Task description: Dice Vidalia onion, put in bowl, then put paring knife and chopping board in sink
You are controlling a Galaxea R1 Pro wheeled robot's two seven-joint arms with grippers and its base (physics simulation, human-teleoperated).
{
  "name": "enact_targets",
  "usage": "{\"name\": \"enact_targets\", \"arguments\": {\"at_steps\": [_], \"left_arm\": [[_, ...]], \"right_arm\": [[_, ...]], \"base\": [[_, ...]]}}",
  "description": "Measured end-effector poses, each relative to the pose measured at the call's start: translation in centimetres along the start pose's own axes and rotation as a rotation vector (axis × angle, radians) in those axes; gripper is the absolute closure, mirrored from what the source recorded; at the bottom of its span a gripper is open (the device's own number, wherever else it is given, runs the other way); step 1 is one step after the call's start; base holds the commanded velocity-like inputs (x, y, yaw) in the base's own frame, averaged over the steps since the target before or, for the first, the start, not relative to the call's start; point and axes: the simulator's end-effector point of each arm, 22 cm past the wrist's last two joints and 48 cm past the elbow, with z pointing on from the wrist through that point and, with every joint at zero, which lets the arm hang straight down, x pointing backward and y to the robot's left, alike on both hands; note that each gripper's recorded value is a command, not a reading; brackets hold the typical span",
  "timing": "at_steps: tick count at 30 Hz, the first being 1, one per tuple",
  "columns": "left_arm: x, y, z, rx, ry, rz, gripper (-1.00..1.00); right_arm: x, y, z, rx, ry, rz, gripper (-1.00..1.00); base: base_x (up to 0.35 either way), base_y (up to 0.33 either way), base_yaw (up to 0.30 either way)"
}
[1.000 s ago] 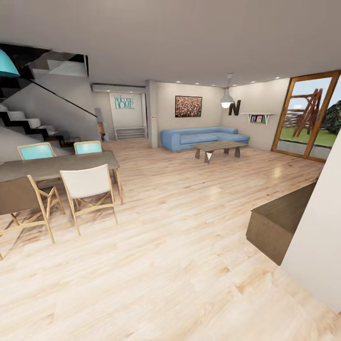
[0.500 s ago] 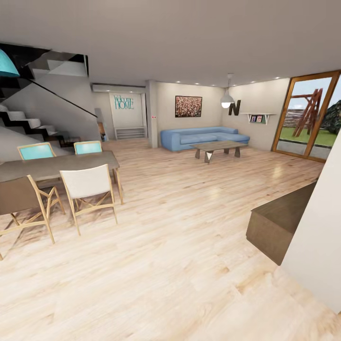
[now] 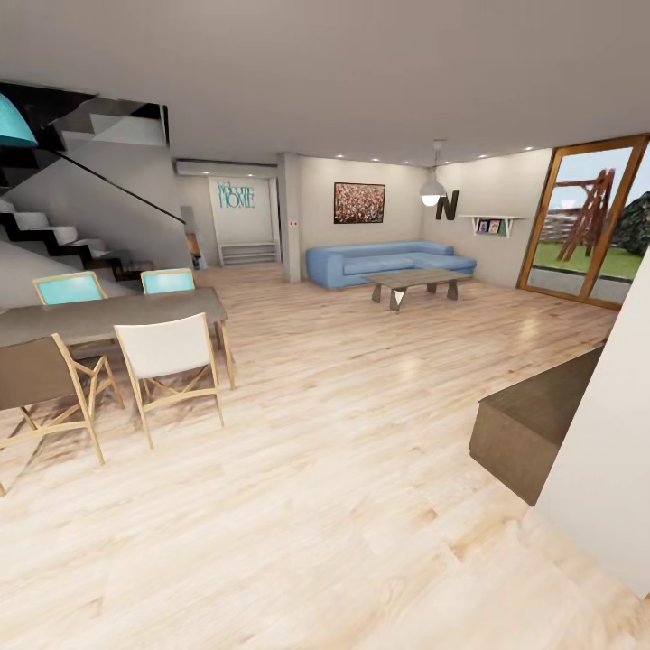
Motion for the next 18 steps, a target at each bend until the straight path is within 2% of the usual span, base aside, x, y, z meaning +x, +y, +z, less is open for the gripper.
{"name": "enact_targets", "arguments": {"at_steps": [8, 18], "left_arm": [[0.22, -0.06, -0.03, 0.001, 0.005, 0.000, -1.00], [0.29, 0.08, -0.04, 0.001, 0.006, 0.001, -1.00]], "right_arm": [[0.02, -0.06, -0.01, 0.002, 0.000, 0.001, -1.00], [-0.01, -0.03, -0.01, 0.002, -0.001, 0.000, -1.00]], "base": [[0.000, 0.000, 0.120], [0.000, 0.000, 0.014]]}}
